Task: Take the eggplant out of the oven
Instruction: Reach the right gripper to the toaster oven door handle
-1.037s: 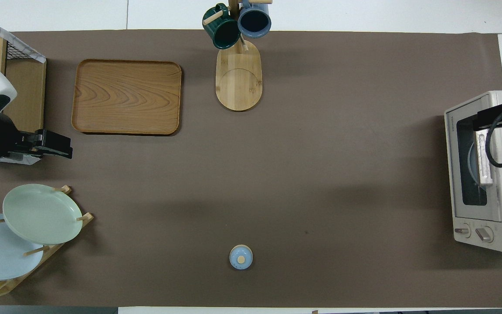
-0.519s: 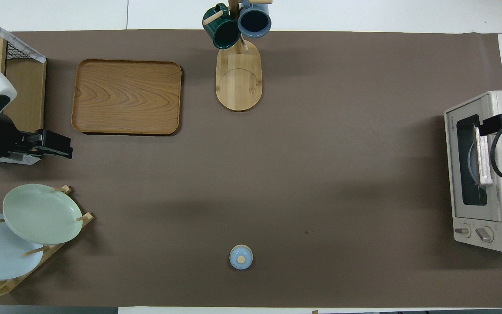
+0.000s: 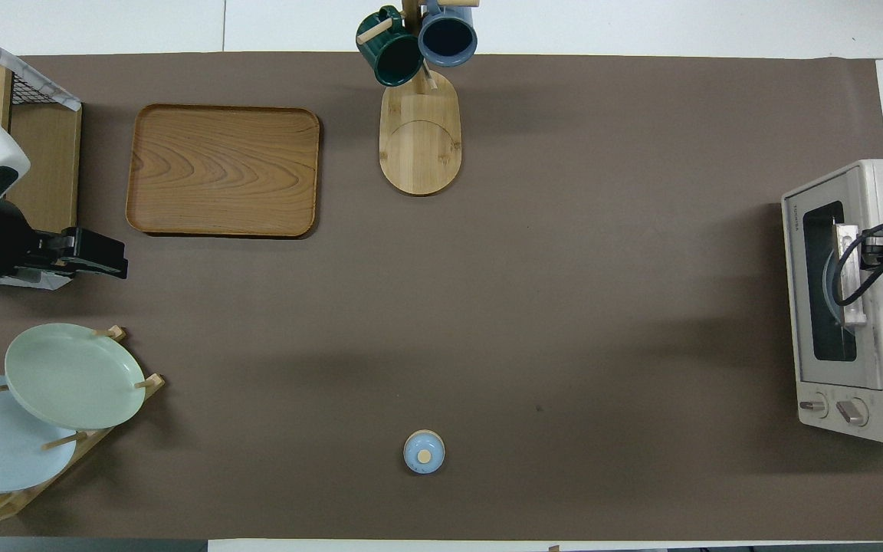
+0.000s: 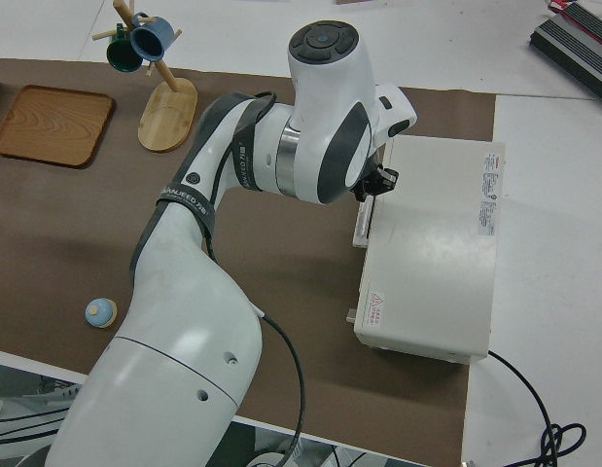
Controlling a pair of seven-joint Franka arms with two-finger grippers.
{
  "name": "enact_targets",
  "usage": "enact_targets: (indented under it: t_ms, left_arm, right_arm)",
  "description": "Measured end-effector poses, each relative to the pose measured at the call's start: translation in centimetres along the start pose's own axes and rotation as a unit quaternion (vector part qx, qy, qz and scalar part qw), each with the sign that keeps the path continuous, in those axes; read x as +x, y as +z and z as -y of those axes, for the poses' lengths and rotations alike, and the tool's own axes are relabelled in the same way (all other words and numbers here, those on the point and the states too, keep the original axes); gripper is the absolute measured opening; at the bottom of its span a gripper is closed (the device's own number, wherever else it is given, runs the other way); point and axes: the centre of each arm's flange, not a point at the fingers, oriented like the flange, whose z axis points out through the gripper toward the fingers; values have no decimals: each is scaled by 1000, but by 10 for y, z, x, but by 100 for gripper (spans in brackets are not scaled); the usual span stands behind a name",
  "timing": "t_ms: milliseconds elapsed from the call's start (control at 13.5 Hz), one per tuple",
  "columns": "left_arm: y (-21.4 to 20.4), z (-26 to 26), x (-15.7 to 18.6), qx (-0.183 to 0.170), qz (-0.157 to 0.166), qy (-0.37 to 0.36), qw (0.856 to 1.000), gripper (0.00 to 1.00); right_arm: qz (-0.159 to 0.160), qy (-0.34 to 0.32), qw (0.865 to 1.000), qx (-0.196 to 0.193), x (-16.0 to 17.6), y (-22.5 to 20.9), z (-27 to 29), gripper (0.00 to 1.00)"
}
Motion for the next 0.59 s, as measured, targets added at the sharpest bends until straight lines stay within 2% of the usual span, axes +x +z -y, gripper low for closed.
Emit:
enact_targets:
  t_ms: [593]
  left_arm:
    - [0, 0, 0, 0, 0, 0, 1000, 100]
  right_arm:
    - [4, -10, 1000, -13, -6, 26, 3, 1]
